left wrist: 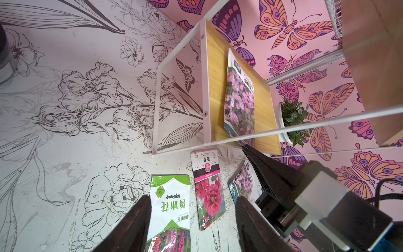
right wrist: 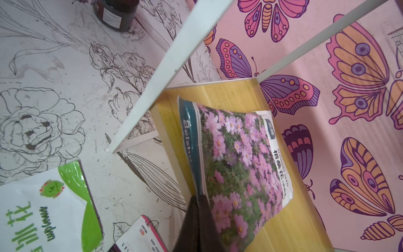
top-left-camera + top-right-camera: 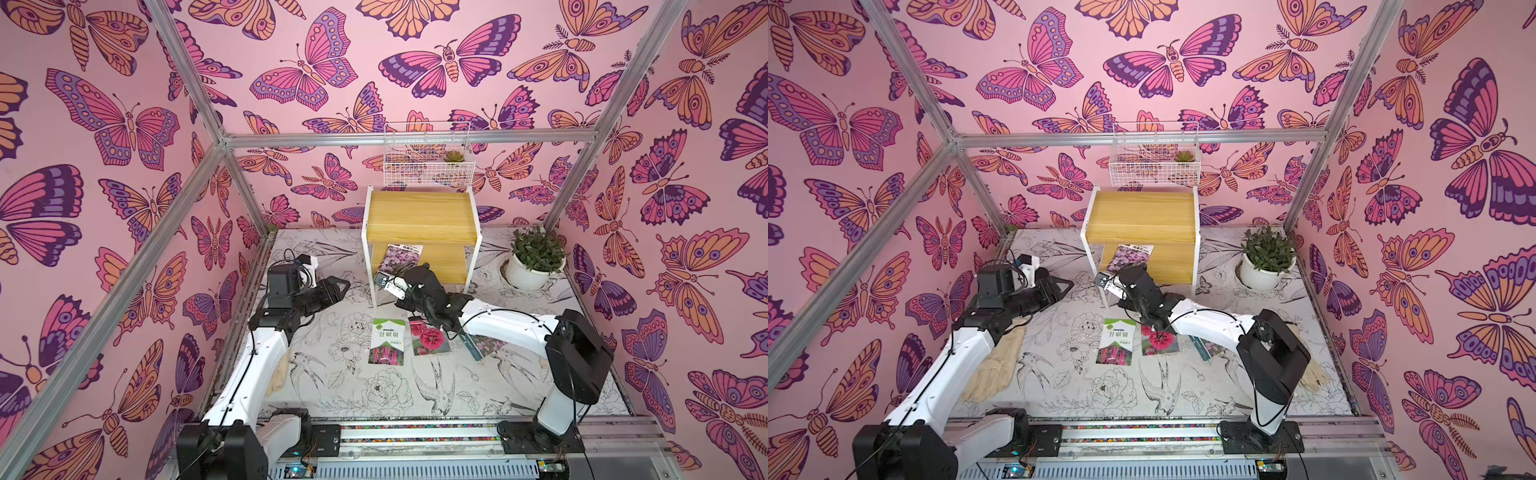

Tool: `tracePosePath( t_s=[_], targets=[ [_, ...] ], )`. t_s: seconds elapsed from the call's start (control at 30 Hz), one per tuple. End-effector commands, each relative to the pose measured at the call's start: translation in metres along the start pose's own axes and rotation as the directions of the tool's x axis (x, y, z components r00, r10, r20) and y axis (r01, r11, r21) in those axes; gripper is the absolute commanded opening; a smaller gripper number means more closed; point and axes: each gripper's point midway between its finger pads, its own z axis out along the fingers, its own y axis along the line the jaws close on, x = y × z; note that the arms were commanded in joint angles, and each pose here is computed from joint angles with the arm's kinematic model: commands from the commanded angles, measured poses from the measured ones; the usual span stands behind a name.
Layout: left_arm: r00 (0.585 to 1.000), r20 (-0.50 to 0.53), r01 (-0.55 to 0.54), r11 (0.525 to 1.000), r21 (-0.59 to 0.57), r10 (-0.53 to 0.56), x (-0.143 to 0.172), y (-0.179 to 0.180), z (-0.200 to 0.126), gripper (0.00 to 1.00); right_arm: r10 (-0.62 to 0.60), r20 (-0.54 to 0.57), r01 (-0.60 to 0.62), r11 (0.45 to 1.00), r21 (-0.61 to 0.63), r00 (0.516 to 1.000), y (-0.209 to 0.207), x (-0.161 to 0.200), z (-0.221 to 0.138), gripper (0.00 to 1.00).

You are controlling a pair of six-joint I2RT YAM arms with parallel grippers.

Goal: Take the seed bag off the shelf
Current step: Pick up the seed packet from the shelf.

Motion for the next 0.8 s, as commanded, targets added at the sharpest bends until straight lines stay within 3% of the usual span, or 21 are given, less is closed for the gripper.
tracePosePath(
  t_s=[0.0,0.4,0.53,0.77],
  targets=[
    [1.000,-0.020,0.002,1.000,-0.005,-0.002,0.007,0.004,-0.002,0.64,0.032,-0.005,-0.032,0.999,0.032,0.999,-0.012,0.003,-0.007,0.00],
    [1.000,-0.013,-0.002,1.000,-0.006,0.001,0.004,0.003,-0.003,0.64,0.040,0.058,-0.040,0.999,0.009,0.998,-0.003,-0.016,-0.047,0.00],
    [1.000,0.008,-0.011,1.000,-0.014,0.011,-0.009,0.002,-0.007,0.65,0.053,0.115,-0.054,0.999,0.006,0.992,0.007,-0.035,-0.088,0.00],
    [0.999,0.041,-0.009,1.000,-0.009,0.010,-0.029,-0.004,-0.014,0.65,0.101,0.147,-0.097,0.995,-0.032,0.984,0.040,-0.037,-0.136,0.00]
  ],
)
